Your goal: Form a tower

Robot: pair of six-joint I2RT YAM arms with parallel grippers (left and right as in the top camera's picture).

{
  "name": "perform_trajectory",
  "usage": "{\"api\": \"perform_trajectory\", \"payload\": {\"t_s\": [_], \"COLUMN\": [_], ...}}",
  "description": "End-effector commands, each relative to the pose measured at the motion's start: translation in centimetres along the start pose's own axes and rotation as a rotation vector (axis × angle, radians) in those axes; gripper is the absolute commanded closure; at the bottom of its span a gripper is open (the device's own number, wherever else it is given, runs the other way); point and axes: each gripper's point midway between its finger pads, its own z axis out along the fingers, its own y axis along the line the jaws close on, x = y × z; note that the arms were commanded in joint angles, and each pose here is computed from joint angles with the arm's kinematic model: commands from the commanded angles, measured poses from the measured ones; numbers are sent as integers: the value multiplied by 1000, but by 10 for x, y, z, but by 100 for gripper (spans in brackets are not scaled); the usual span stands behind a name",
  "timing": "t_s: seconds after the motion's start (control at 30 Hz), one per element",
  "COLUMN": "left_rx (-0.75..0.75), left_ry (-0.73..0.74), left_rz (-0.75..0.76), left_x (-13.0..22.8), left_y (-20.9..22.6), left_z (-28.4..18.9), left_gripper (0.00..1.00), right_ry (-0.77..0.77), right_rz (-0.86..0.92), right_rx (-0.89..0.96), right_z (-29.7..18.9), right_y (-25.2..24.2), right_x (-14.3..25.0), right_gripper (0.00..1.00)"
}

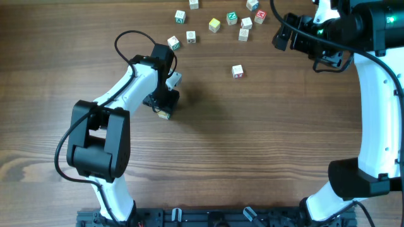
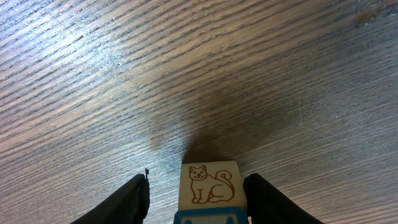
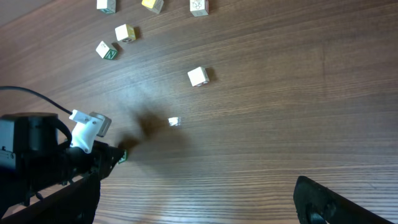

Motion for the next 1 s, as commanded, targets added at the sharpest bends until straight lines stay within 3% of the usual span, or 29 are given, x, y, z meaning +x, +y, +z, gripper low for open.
{"api": "perform_trajectory", "payload": {"t_s": [0.0,0.77,0.8,0.87,0.97], "left_rx": [-3,-2,-2,-2,-2], "left_ry": [22,29,29,29,29], "left_rz": [5,1,1,1,1], "left_x": [4,6,6,6,6], "left_y": [0,0,0,0,0], "left_z": [7,7,7,7,7], "left_gripper": [50,66,65,52,42], "right_ry": [-6,-6,-6,-6,-6], "right_rz": [-10,-11,-11,-11,-10], "right_rx": [12,12,12,12,12], "right_z": [0,0,0,0,0], "right_y": [-2,-2,-2,-2,-2], "right_x": [-1,-1,-1,-1,-1], "right_gripper": [0,0,0,0,0]}}
